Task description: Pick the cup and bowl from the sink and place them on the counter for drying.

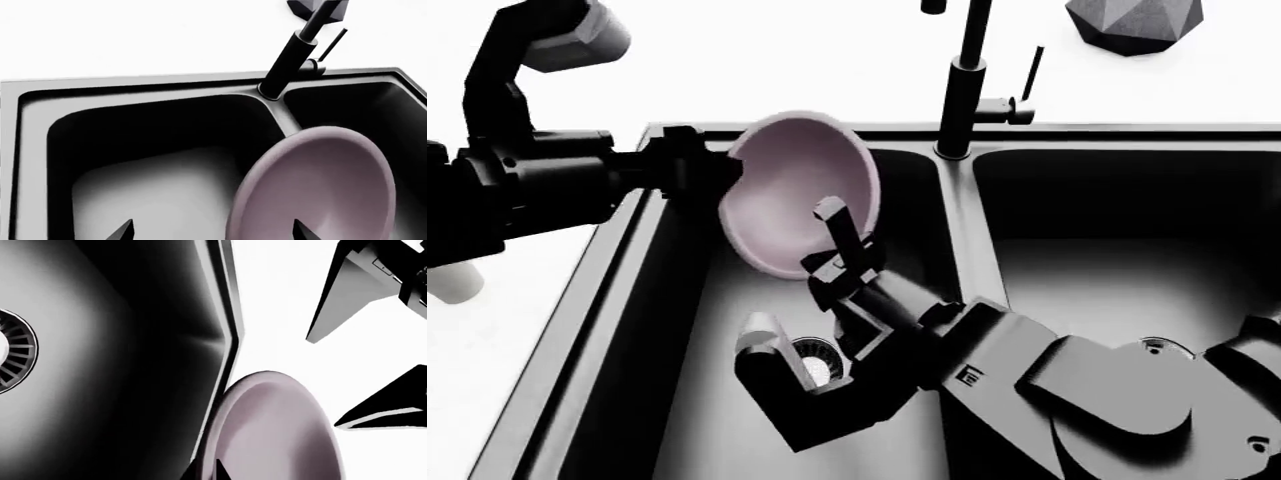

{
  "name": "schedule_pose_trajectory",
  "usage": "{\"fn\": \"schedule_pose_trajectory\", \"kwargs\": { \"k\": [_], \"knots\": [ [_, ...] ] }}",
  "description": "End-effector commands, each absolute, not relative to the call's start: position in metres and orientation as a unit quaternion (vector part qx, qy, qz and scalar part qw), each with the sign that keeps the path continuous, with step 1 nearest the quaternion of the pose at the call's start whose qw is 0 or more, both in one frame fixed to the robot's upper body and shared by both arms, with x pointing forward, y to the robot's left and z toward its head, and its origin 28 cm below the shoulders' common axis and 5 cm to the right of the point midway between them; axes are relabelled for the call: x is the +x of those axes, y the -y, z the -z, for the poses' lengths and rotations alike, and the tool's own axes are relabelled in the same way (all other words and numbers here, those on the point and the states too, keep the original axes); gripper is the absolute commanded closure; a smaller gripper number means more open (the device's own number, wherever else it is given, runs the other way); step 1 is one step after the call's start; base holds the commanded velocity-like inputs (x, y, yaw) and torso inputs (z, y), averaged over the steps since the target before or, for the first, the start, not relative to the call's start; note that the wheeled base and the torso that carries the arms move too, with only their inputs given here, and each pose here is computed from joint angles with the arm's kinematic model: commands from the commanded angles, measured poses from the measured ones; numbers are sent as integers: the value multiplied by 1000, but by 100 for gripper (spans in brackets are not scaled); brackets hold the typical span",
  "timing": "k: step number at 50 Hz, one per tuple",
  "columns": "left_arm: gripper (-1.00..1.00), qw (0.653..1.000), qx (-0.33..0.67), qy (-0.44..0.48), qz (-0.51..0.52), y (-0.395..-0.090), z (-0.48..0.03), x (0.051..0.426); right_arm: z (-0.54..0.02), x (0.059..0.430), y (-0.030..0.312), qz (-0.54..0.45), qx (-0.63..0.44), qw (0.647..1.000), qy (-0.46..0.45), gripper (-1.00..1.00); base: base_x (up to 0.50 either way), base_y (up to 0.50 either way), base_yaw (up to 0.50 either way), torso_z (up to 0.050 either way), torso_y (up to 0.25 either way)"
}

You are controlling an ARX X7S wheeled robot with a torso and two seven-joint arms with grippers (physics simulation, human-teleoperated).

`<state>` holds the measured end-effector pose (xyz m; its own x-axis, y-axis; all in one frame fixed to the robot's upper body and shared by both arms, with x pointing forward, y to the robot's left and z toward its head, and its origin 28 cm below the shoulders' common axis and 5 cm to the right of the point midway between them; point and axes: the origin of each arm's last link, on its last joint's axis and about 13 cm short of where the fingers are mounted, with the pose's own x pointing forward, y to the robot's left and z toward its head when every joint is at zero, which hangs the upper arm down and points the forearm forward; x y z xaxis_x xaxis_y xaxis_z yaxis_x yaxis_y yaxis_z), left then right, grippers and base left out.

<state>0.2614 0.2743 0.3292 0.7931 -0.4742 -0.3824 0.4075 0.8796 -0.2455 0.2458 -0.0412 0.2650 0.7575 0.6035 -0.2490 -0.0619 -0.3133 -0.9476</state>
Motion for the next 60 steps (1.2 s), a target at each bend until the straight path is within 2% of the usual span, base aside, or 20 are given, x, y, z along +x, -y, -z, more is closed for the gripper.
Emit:
{"fn": "schedule_pose_trajectory", "kwargs": {
  "k": [1, 50, 51, 52, 60],
  "knots": [
    [-100, 936, -82, -233, 249, -269, -322, 268, -279, 239, 39, -279, -752, 555, 220, 100, 0, 0, 0, 0, 0],
    [-100, 912, -69, -249, 320, -239, -302, 284, -270, 233, 39, -283, -739, 560, 247, 100, 0, 0, 0, 0, 0],
    [100, 912, -68, -249, 320, -239, -301, 284, -271, 233, 39, -282, -739, 559, 248, 100, 0, 0, 0, 0, 0],
    [100, 919, -51, -226, 318, -237, -301, 284, -271, 233, 39, -283, -738, 560, 248, 100, 0, 0, 0, 0, 0],
    [100, 918, -58, -221, 323, -232, -303, 282, -270, 233, 39, -283, -737, 561, 248, 100, 0, 0, 0, 2, 1]
  ]
}}
